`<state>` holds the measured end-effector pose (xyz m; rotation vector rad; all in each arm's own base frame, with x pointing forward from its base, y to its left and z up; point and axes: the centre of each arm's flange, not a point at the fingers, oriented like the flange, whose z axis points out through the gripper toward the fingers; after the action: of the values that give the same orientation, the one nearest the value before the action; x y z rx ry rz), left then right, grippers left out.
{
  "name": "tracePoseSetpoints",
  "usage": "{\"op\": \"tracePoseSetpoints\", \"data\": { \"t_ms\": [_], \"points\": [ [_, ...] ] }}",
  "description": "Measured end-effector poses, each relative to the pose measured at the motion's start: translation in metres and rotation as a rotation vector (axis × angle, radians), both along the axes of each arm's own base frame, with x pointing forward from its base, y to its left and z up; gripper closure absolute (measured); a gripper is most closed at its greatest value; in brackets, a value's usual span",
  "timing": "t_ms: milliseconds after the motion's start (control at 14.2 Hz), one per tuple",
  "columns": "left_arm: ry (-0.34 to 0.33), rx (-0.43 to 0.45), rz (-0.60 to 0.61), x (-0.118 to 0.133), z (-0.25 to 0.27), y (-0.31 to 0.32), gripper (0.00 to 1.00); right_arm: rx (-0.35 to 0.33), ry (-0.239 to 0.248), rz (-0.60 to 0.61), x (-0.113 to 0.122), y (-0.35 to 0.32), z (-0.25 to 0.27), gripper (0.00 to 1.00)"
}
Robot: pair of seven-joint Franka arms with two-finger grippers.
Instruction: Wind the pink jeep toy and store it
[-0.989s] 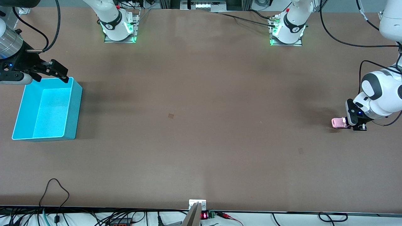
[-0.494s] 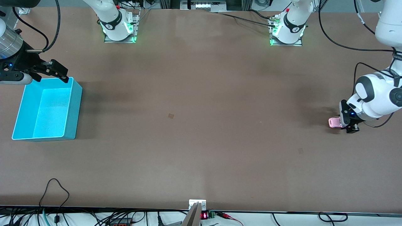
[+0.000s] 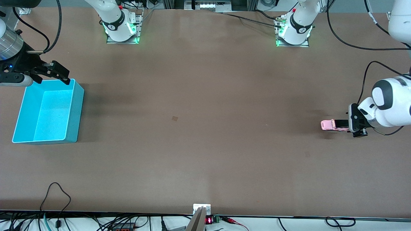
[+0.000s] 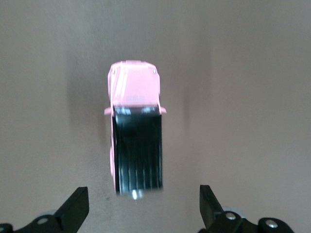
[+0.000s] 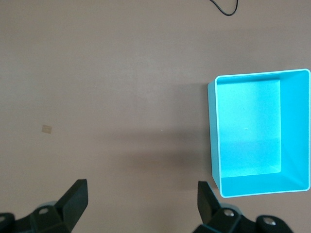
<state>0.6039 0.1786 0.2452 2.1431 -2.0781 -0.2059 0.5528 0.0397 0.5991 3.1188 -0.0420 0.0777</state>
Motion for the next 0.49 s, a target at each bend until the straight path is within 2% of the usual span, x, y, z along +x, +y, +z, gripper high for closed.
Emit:
{"op": "tracePoseSetpoints", "data": {
  "t_ms": [353, 494],
  "points": [
    [0.124, 0.073, 0.220, 0.010, 0.060, -0.050, 0.00, 0.000, 0.000, 0.000, 0.000, 0.000, 0.000, 0.00],
    [0.152, 0.110, 0.332, 0.017, 0.094, -0.080, 0.00, 0.000, 0.000, 0.000, 0.000, 0.000, 0.000, 0.00]
  ]
}}
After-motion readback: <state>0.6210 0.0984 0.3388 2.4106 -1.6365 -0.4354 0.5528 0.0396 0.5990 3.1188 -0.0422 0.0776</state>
